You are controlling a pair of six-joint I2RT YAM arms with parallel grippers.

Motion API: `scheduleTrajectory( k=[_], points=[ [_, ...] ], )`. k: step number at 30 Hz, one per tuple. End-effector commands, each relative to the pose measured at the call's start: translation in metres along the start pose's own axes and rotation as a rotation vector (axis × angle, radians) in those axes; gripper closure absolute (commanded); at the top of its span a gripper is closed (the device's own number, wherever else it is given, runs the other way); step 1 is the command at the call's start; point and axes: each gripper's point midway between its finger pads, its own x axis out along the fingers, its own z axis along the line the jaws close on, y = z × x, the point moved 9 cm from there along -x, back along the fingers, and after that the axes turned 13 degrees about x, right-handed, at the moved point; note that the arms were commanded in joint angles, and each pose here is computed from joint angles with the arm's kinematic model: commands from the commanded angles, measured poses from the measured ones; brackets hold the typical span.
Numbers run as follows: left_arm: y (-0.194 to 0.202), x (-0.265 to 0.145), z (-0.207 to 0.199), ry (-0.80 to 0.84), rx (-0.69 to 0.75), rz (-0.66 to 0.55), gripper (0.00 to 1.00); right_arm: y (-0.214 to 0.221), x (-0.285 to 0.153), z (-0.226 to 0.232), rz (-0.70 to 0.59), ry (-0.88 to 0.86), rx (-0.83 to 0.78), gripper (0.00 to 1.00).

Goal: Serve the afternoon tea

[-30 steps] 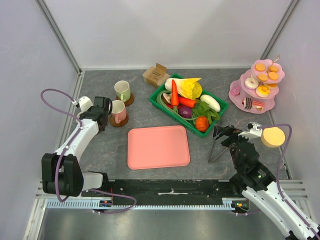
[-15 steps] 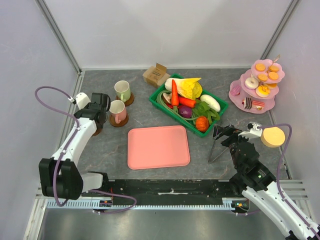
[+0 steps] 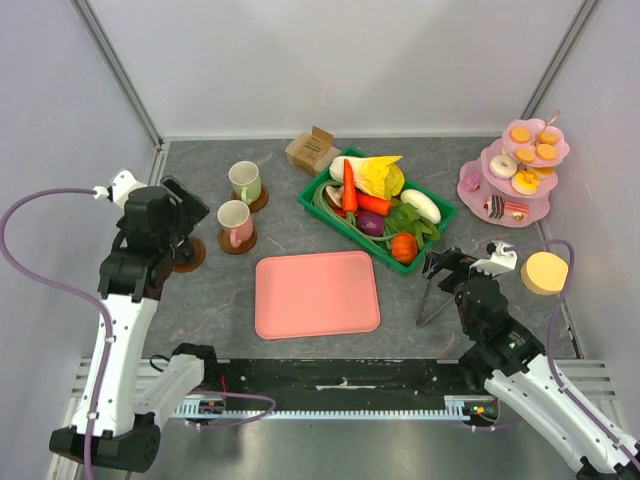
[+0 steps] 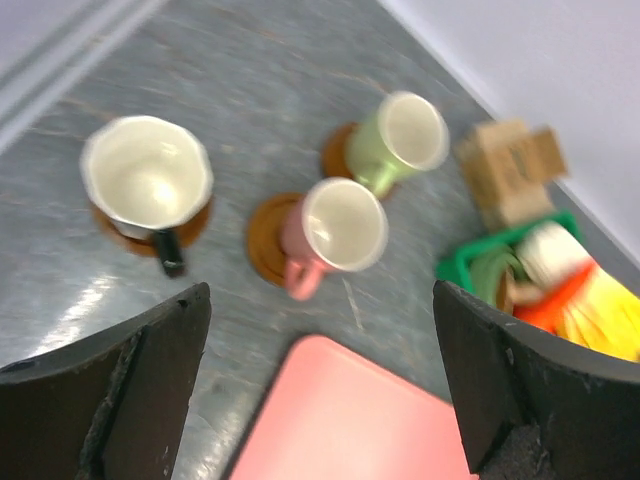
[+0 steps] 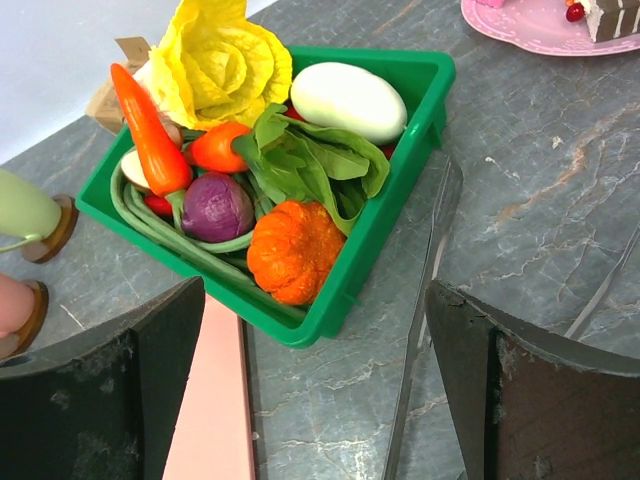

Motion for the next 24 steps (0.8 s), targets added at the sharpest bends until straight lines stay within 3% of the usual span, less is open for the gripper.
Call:
scheduleTrajectory(
  k=[1,10,18,24],
  points=[
    [0.006,-0.027,-0.027,0.414,0.107,0.060,0.02,-0.015,0.001,0.010,-0.044,0.015,0.005,0.02],
    [0.065,-0.053,-0.075,0.813,0.249,0.173,0.02,-0.043,-0.011,0.029,0.007,0.082,-0.023,0.02],
    [0.079,-0.065,-0.049,0.820,0.250,0.139,0.01,-0.059,-0.031,0.024,-0.030,0.079,0.051,0.02],
    [0.081,-0.064,-0.037,0.735,0.252,0.132,0.01,-0.066,-0.042,0.020,-0.053,0.065,0.091,0.02]
  ],
)
